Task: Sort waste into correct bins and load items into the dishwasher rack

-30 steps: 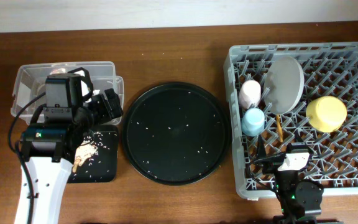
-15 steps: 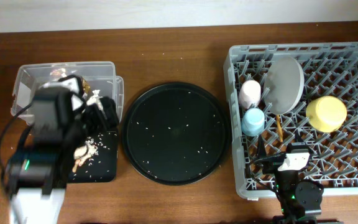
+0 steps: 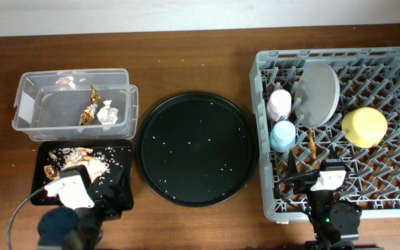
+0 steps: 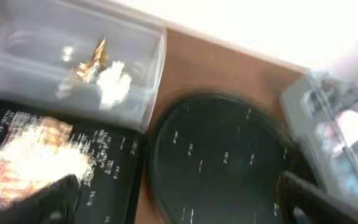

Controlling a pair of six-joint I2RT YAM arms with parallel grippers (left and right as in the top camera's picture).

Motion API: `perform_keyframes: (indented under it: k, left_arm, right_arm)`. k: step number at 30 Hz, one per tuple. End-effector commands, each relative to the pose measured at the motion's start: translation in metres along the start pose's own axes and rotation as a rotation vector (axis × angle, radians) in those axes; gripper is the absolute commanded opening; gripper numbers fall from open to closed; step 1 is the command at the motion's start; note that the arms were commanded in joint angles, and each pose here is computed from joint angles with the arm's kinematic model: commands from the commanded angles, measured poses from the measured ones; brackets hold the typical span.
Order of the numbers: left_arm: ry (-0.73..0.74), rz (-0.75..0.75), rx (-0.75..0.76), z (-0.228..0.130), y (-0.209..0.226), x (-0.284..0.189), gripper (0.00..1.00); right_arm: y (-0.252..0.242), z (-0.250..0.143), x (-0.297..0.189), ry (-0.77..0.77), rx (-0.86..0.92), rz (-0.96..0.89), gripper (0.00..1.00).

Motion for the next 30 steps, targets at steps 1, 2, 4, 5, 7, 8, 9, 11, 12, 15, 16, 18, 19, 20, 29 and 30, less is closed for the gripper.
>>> perform_keyframes:
  k: [1,2,4,5,7,8,9,11,12,15,16,18,19,20,29,30]
  left_arm:
    - [-0.145,-0.077,0.01,0.002,0.004,0.018,1.0]
    - [-0.201,-0.109,0.01,0.007,0.002,0.023,1.0]
    - [-0.313,-0.173,0.012,0.016,0.0,0.033,1.0]
    - [-0.348,-0.191,0.013,0.018,0.0,0.036,0.99]
    - [-0.416,-0.223,0.014,0.019,0.003,0.045,1.0]
    - [-0.424,-0.227,0.014,0.017,0.005,0.048,1.0]
    - [-0.423,-0.228,0.015,0.012,0.009,0.052,1.0]
    - [-0.409,-0.223,0.015,0.002,0.015,0.059,1.0]
    - [-0.406,-0.22,0.014,-0.002,0.018,0.061,1.0]
    - [-0.411,-0.217,0.013,-0.012,0.027,0.066,1.0]
    - [-0.418,-0.213,0.012,-0.014,0.031,0.067,1.0]
    - [-0.411,-0.193,0.008,-0.019,0.038,0.072,1.0]
    - [-0.405,-0.182,0.006,-0.021,0.041,0.074,0.99]
    - [-0.394,-0.171,0.004,-0.024,0.044,0.076,1.0]
    - [-0.375,-0.09,0.279,-0.032,0.051,0.08,1.0]
    - [-0.376,-0.086,0.305,-0.032,0.05,0.08,1.0]
  right_arm:
    - [0.0,-0.002,0.0,0.003,0.001,-0.006,0.98]
    - [0.0,-0.002,0.0,0.003,0.001,-0.006,0.98]
    - [0.0,-0.002,0.0,0.003,0.001,-0.006,0.98]
    - [0.0,-0.002,0.0,0.003,0.001,-0.006,0.98]
    - [0.0,-0.002,0.0,0.003,0.001,-0.006,0.98]
    - [0.0,-0.002,0.0,0.003,0.001,-0.006,0.98]
    - [0.0,-0.002,0.0,0.003,0.001,-0.006,0.98]
    - [0.0,-0.002,0.0,0.003,0.001,-0.006,0.99]
    - [0.0,-0.002,0.0,0.003,0.001,-0.006,0.98]
    - [0.0,-0.002,0.0,0.003,0.001,-0.006,0.98]
    - [0.0,-0.002,0.0,0.003,0.001,-0.006,0.98]
    - [0.0,-0.002,0.0,0.003,0.001,-0.006,0.98]
    - [0.0,-0.002,0.0,0.003,0.001,-0.006,0.98]
    - [0.0,-0.002,0.0,0.003,0.001,-0.006,0.98]
    - [0.0,-0.002,0.0,0.003,0.001,-0.006,0.98]
    - [0.0,-0.002,0.0,0.003,0.001,-0.006,0.98]
Point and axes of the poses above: each gripper's point midway between its finger pads, its own x axis out along the fingers, its own y axis along the line the jaws close on, z = x × y, the point moved 2 cm from there along -x, back along the fingers, and after that the axes turned 15 degrees about -x, right-handed, at the moved point
